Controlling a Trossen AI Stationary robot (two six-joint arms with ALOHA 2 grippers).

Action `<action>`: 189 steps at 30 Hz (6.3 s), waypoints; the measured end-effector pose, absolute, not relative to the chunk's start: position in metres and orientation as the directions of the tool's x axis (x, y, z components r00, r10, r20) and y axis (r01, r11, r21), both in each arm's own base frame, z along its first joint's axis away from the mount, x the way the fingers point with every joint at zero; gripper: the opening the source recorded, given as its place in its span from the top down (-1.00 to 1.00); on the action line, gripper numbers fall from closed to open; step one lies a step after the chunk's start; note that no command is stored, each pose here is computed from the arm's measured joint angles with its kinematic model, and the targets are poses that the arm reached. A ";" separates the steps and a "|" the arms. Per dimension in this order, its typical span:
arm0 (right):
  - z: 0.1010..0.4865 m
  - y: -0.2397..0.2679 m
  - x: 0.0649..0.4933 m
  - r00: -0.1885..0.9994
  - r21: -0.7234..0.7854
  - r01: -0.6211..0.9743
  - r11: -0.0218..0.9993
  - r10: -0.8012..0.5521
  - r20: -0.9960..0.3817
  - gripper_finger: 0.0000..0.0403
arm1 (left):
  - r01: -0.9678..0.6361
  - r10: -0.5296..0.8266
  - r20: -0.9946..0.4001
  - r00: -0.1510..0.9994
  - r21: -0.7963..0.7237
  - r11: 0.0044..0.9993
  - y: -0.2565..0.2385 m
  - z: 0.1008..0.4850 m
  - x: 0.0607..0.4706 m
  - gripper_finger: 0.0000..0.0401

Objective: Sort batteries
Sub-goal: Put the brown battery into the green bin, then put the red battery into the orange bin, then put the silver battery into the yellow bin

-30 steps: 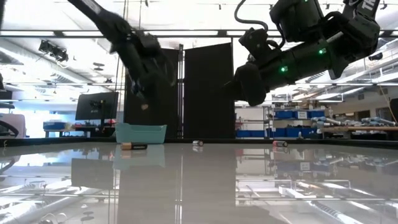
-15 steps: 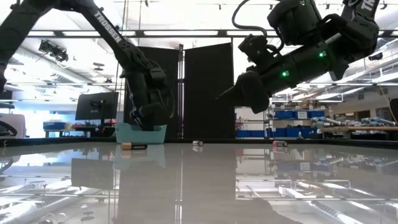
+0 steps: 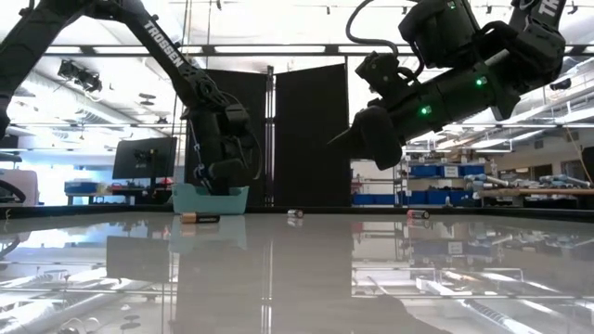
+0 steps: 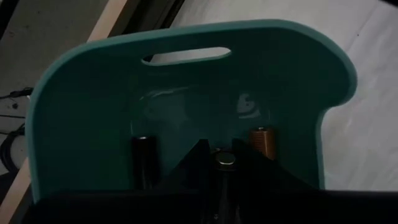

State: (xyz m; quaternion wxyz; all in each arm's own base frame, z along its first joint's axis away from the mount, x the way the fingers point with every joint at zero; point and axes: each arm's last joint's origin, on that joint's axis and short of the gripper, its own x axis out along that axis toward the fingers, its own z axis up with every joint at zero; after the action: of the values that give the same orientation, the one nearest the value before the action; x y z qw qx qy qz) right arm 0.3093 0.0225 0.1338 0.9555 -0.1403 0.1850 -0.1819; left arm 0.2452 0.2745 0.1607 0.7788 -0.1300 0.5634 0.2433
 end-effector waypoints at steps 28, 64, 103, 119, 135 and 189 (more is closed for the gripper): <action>0.134 0.022 0.309 0.866 -0.335 0.296 0.894 -0.400 -0.302 0.59 | -0.521 0.253 -0.936 0.246 0.093 0.848 0.263 0.178 0.247 0.24; 0.157 -0.069 0.208 0.489 0.052 0.764 0.643 -0.525 -0.697 0.48 | -0.152 0.146 0.094 0.985 0.052 0.987 0.056 0.199 0.212 0.21; 0.138 -0.120 0.202 0.382 -0.032 0.781 0.624 -0.517 -0.766 0.71 | -0.111 0.106 0.049 0.993 0.129 0.985 0.032 0.190 0.214 0.21; 0.210 0.012 0.190 0.524 0.266 0.617 0.740 -0.135 -0.841 0.71 | -0.110 0.105 0.041 0.994 0.145 0.983 0.032 0.189 0.214 0.21; 0.229 0.147 0.137 0.369 0.447 0.701 0.556 0.253 -0.894 0.71 | -0.124 0.119 0.042 0.992 0.157 0.980 0.033 0.189 0.214 0.21; 0.228 0.129 0.099 0.135 0.176 0.765 0.619 0.114 -0.984 0.92 | -0.103 0.094 -0.439 0.894 0.003 0.995 0.033 0.208 0.246 0.37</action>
State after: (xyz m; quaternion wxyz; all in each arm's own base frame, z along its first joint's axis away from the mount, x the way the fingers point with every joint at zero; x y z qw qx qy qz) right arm 0.0985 0.1288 0.2284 0.6617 0.3602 0.6098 -0.2461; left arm 0.2456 0.0335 0.2077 0.9730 -0.0103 0.2251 0.0507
